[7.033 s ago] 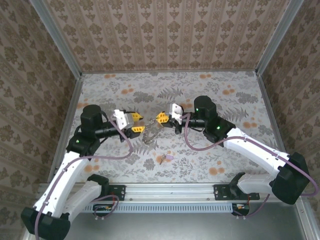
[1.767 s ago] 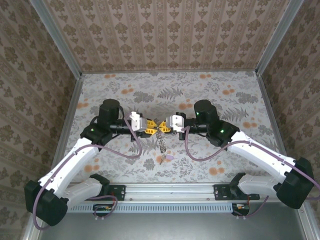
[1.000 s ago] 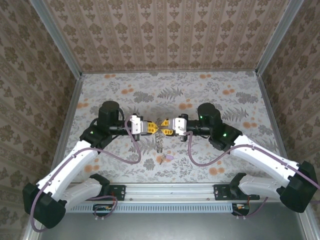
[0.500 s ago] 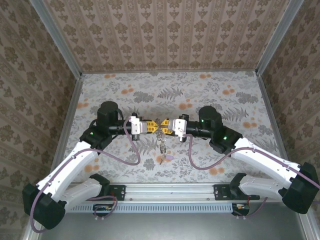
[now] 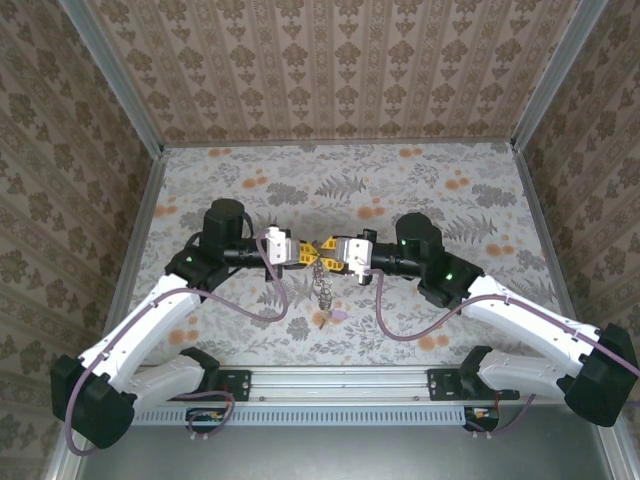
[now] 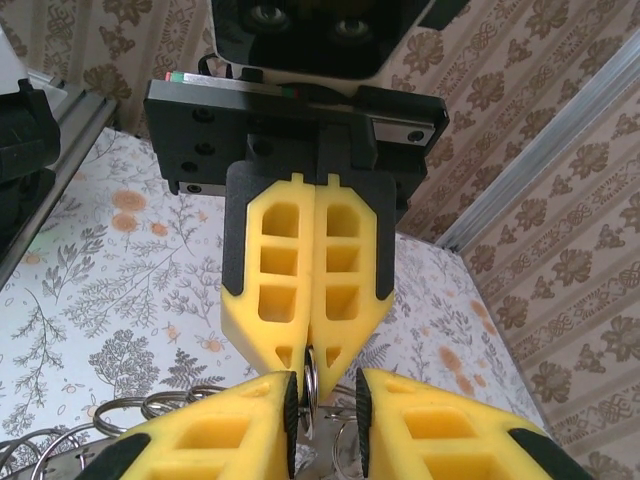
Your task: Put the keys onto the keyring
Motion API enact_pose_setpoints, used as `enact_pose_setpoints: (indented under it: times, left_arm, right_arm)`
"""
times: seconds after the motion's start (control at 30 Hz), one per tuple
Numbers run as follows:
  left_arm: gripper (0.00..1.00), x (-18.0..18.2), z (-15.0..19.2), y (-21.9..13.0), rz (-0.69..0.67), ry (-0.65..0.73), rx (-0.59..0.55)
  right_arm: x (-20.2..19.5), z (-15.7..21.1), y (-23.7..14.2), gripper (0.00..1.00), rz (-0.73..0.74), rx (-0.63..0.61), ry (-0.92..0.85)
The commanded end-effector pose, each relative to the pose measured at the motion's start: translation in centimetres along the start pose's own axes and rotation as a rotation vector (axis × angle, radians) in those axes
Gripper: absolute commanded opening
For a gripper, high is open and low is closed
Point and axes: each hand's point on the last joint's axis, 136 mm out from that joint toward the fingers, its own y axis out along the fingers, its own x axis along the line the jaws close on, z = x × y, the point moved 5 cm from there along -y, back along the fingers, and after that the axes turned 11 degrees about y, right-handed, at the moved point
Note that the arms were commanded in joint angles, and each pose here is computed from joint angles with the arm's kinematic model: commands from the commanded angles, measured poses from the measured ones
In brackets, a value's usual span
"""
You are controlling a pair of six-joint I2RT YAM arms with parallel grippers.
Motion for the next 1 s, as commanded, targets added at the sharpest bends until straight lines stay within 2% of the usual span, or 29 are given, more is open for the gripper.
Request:
enact_pose_setpoints:
  times: [0.0, 0.07, 0.3, 0.4, 0.6, 0.63, 0.8, 0.97]
  left_arm:
    - [0.00, 0.4, -1.4, -0.3, 0.004, 0.036, -0.023]
    - [0.00, 0.5, -1.6, -0.3, 0.001, 0.037, -0.026]
    - [0.00, 0.5, -1.5, -0.3, 0.005, 0.029, -0.024]
    - [0.00, 0.5, -1.4, -0.2, 0.007, 0.028, -0.025]
    - [0.00, 0.3, -0.9, -0.2, 0.004, 0.059, -0.001]
    - [0.00, 0.2, -0.8, -0.2, 0.001, 0.075, 0.010]
    - [0.00, -0.5, -0.1, -0.3, -0.020, 0.196, 0.071]
    - [0.00, -0.6, 0.1, -0.6, -0.044, 0.297, 0.124]
  right_arm:
    - [-0.4, -0.6, 0.3, 0.25, 0.020, -0.011, -0.020]
    - [-0.3, -0.4, 0.4, 0.22, 0.020, 0.000, -0.026]
    - [-0.5, -0.1, 0.7, 0.23, 0.042, 0.036, -0.043]
    - [-0.6, -0.3, 0.8, 0.09, 0.038, 0.034, -0.042]
    - [-0.1, -0.7, 1.0, 0.03, -0.031, 0.030, 0.019]
    - [-0.1, -0.6, 1.1, 0.00, -0.051, 0.035, 0.060]
    - [-0.6, 0.4, 1.8, 0.00, -0.181, 0.057, 0.398]
    - [0.7, 2.0, 2.4, 0.00, -0.410, 0.194, 0.688]
